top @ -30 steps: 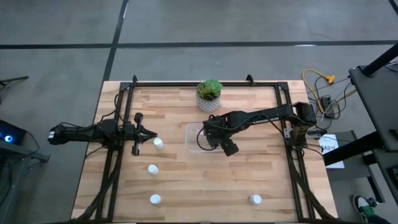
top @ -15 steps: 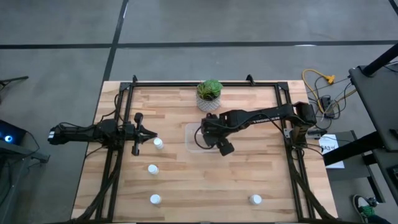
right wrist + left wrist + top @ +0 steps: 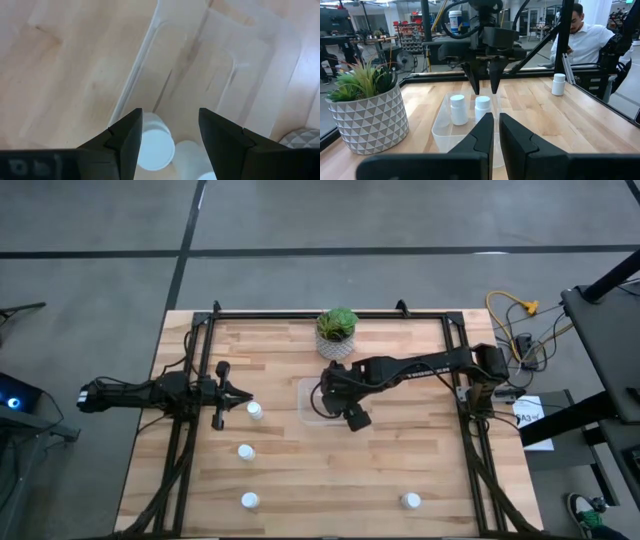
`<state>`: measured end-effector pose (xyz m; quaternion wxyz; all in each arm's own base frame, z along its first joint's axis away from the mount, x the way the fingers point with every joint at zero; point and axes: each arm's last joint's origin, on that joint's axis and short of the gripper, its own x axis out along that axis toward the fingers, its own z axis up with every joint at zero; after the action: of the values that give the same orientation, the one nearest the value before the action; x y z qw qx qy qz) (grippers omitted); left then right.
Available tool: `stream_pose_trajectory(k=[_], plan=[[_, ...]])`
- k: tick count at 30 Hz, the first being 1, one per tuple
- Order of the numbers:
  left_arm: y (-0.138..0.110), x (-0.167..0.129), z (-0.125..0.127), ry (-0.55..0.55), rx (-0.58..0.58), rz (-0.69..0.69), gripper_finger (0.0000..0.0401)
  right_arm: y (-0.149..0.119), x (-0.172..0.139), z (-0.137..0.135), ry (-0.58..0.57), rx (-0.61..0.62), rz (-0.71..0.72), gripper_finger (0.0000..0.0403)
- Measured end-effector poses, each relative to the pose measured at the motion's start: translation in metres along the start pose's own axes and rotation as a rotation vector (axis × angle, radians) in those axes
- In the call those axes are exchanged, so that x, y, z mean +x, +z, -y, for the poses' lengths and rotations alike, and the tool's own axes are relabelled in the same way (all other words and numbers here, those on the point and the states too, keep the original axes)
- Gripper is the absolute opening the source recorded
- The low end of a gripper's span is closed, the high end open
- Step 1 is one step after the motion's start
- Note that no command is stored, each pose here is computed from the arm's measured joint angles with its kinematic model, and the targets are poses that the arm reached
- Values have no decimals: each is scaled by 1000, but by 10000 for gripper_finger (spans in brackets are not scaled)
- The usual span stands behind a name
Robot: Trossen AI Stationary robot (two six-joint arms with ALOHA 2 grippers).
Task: Pick and place pill bottles into a basket
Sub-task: Put the white medicine bottle into the transparent bin
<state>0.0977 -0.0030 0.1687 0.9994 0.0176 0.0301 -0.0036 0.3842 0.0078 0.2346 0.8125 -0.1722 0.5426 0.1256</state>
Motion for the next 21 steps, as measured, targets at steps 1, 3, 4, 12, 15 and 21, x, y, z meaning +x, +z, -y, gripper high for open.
stream_pose_trajectory(k=[1, 3, 4, 12, 15, 21], plan=[[0, 0, 0, 0, 0, 0, 12, 1, -1, 0, -2, 0, 9, 185], [0, 0, 0, 0, 0, 0, 12, 4, -3, 2, -11, 4, 29, 185], [0, 0, 0, 0, 0, 0, 12, 6, -5, 3, -15, 5, 37, 185], [0, 0, 0, 0, 0, 0, 12, 27, 16, 13, 24, -13, -58, 185], [0, 0, 0, 0, 0, 0, 12, 35, 28, 15, 67, -31, -151, 185], [0, 0, 0, 0, 0, 0, 12, 41, 38, 17, 105, -30, -236, 185]])
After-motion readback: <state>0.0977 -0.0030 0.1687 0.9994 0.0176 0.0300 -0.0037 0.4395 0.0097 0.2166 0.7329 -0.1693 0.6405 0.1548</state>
